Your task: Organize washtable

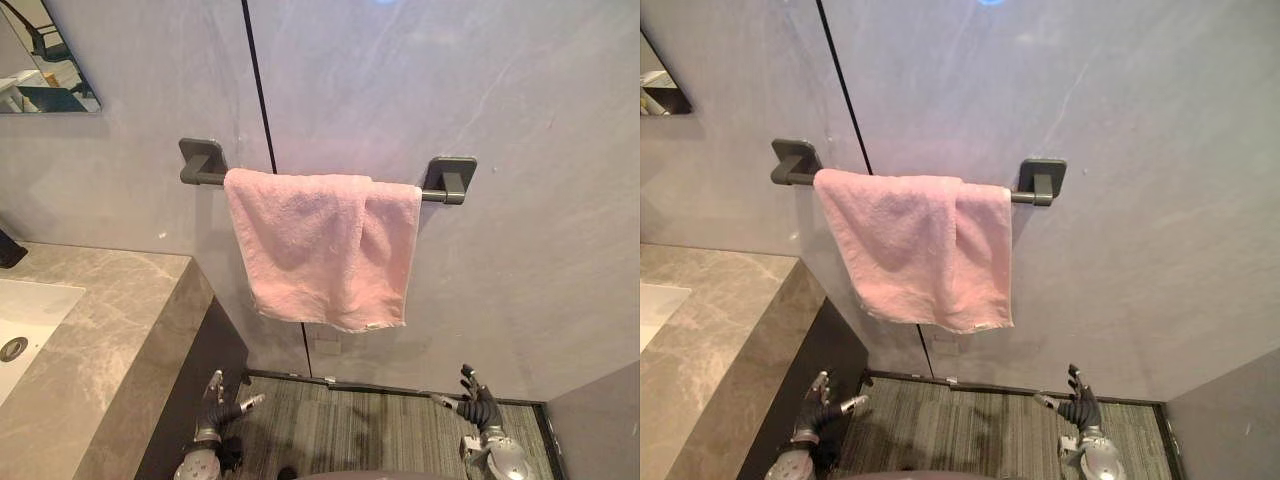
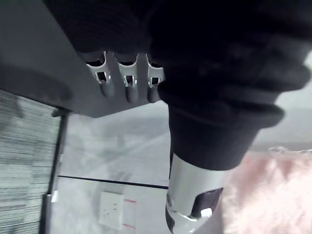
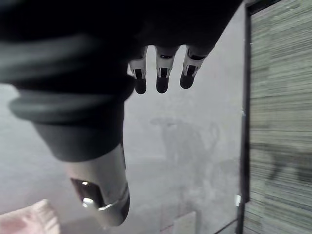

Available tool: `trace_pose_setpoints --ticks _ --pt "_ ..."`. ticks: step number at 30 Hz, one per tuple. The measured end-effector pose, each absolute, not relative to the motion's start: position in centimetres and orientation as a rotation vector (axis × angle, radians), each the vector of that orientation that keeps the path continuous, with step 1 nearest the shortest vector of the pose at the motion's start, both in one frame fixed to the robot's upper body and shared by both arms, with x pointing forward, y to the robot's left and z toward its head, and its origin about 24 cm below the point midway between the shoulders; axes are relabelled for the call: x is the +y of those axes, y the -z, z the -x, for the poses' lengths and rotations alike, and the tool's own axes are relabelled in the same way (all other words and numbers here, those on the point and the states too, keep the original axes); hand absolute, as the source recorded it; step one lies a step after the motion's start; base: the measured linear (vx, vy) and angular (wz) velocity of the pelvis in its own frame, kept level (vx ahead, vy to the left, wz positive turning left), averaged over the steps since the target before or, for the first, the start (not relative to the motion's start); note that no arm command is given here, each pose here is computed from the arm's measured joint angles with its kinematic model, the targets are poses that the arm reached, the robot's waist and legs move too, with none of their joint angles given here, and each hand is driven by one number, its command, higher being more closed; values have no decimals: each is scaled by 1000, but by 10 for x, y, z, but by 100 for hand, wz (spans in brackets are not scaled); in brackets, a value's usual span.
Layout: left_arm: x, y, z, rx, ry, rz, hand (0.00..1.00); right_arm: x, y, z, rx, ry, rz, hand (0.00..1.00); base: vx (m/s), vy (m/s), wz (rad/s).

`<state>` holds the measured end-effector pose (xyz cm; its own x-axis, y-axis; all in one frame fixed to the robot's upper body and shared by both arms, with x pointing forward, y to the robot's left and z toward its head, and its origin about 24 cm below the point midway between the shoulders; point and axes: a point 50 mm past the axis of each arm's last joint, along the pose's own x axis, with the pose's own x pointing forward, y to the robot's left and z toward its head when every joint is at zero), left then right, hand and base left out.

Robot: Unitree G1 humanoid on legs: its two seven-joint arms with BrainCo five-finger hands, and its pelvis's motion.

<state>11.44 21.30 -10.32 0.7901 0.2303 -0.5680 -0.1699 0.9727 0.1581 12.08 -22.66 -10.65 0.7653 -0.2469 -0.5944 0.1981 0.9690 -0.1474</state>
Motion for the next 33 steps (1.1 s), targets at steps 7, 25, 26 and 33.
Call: trace_pose_setpoints --ticks 7,25,26,33 --pt "211 130 -83 806 -207 -117 0 -224 130 -94 835 224 131 0 0 0 0" --pt "210 140 -78 875 -208 -157 0 -230 143 -96 958 169 264 0 20 -2 -7" --pt "211 139 -83 862 -209 -154 0 -228 142 -101 948 161 266 0 -102 -37 14" --pt "213 120 -128 711 -194 -172 0 -214 141 -102 932 115 266 0 -83 -156 89"
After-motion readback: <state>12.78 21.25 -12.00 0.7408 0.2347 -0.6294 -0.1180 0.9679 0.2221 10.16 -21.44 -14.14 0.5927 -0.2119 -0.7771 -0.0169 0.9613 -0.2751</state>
